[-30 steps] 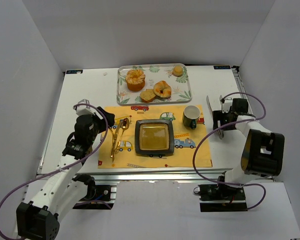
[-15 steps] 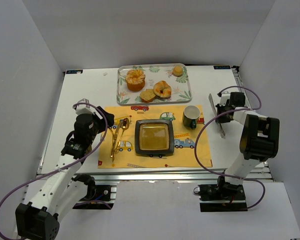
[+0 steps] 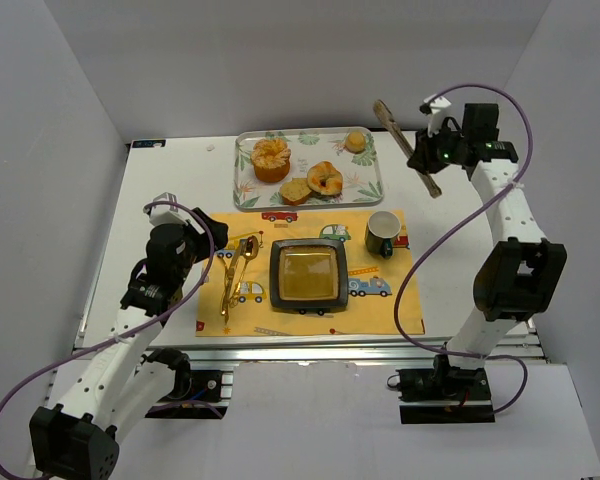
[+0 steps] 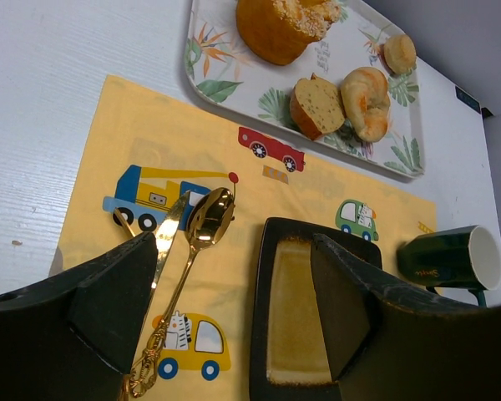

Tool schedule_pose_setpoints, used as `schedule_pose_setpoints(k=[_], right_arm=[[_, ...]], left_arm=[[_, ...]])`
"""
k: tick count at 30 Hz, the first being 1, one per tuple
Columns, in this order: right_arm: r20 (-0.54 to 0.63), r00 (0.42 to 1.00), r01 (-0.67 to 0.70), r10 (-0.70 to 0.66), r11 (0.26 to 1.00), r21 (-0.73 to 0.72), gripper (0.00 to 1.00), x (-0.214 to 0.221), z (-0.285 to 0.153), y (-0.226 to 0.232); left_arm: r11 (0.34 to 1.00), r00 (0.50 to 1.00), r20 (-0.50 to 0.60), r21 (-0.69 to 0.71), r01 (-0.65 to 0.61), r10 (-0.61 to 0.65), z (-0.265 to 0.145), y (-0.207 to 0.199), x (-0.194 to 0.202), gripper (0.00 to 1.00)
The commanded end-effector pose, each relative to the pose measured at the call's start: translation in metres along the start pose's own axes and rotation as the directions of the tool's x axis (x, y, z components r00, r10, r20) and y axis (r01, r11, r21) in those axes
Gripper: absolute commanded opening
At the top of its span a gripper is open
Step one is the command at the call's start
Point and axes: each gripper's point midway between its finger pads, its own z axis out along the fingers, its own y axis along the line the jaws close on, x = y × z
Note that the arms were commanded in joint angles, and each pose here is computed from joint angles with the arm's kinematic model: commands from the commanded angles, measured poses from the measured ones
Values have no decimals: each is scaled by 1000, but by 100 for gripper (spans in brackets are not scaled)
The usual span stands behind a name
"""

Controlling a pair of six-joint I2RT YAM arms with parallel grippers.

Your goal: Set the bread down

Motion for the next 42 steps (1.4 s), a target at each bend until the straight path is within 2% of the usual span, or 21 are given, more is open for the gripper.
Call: schedule_pose_setpoints(k=[1,6,17,19,22,25,29,33,34,42], right_arm=[[-41,996,-82,76,979,-186,30,-10,13,52],[-43,995,-101,93,959,-264,34,-21,31,82],[-50,985,-173,165,934,-312,38,-34,60,80],[-82,985,-173,155,932,-318,38,-29,63,88],[-110,991,-113,81,939,-325,37,-24,68,105],[-150,988,-66,28,965,-252,34,-18,72,114],[-141,987,57,-74,991,-119,32,-22,66,113],[-154,966,197,-206,978,-73,32,-13,64,132],[-182,955,224,-234,972,-75,32,2,66,136],[-195,911,375,-363,927,29,36,14,56,138]], left_arm=[[1000,999,52,16,5,-6,-7,-9,-20,83],[1000,998,57,10,13,-14,-10,-7,-20,83],[999,997,67,-25,33,-31,-18,1,-21,83],[999,997,65,-30,32,-30,-18,2,-21,83],[999,998,64,-34,32,-30,-16,2,-20,83],[999,998,58,-36,27,-25,-13,3,-19,83],[999,999,50,-33,19,-17,-10,2,-17,83],[1000,999,47,-28,14,-13,-6,2,-14,84],[1000,999,47,-25,17,-16,-6,2,-14,84],[1000,999,34,-18,11,-11,-4,4,-6,84]])
